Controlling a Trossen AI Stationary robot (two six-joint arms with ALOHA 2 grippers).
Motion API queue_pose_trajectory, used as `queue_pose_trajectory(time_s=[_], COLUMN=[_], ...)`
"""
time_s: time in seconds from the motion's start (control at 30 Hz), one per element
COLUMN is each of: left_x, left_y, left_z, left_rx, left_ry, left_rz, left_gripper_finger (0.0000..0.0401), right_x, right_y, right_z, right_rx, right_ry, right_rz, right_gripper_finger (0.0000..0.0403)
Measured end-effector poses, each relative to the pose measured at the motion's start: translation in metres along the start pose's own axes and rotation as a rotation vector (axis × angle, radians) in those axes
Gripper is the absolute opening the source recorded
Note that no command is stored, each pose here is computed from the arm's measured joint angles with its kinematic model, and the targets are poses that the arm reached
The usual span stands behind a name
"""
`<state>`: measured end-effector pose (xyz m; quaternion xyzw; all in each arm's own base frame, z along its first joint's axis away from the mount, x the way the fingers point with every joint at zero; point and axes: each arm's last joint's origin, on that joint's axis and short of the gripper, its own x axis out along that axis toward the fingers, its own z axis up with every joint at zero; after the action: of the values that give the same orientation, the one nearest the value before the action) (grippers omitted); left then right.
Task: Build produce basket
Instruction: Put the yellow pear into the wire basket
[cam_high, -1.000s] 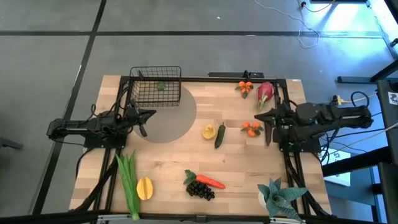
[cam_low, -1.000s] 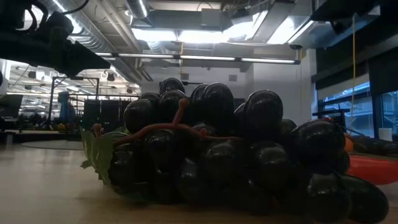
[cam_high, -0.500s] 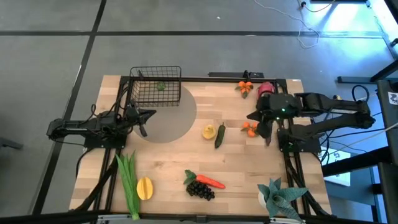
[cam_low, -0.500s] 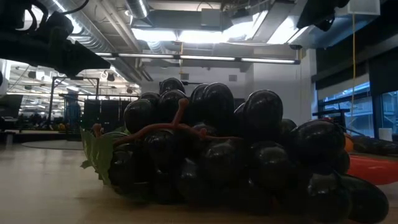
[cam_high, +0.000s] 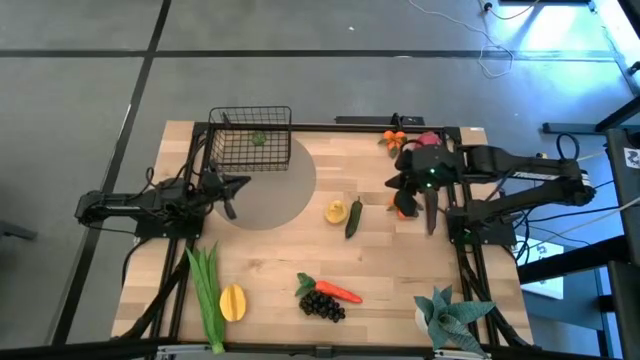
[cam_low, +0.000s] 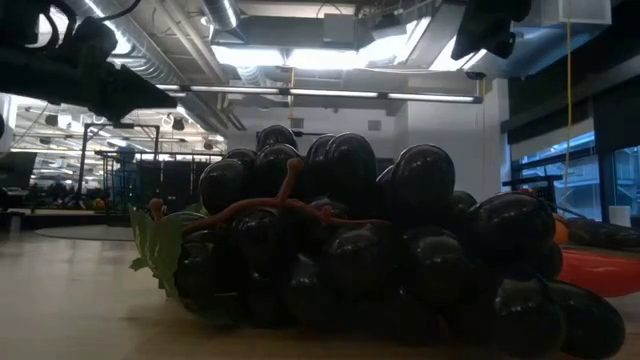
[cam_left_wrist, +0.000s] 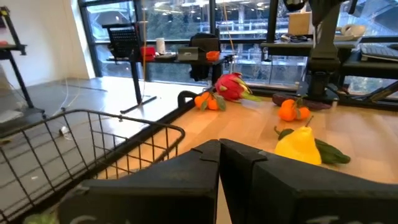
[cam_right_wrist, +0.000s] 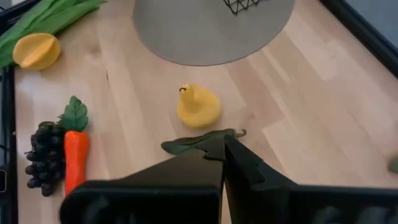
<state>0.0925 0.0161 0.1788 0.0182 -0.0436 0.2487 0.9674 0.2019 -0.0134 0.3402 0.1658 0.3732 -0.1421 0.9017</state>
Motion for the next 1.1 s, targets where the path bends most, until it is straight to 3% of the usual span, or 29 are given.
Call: queue_pose_trajectory(time_s=[0.17,0.33,0.5,0.77,0.9,1.1], left_x=[-0.005,-0.006,0.004,0.023,0.028,0.032], left_y=[0.003,0.006,0.004,-0.003,-0.006,-0.011], left_z=[0.038,0.085,0.119,0.15,0.157,0.159], left_rx=[0.016,0.03,0.062,-0.051,-0.135,-0.23], left_ry=[-0.083,-0.058,0.179,0.607,0.747,0.83], left_rz=[-0.06,-0.063,-0.043,0.058,0.107,0.05], left_gripper_finger=[0.0,0.0,0.0,0.0,0.0,0.0], right_x=[0.001,0.001,0.001,0.001,0.001,0.001], right_y=[0.0,0.0,0.0,0.0,0.001,-0.001], right_z=[0.001,0.0,0.0,0.0,0.0,0.001], right_rx=[0.005,-0.025,-0.027,-0.13,-0.156,-0.125], right_ry=[-0.001,-0.001,-0.001,0.002,0.009,-0.017], right_rz=[0.0,0.0,0.001,0.001,0.018,-0.062], right_gripper_finger=[0.0,0.0,0.0,0.0,0.0,0.0002])
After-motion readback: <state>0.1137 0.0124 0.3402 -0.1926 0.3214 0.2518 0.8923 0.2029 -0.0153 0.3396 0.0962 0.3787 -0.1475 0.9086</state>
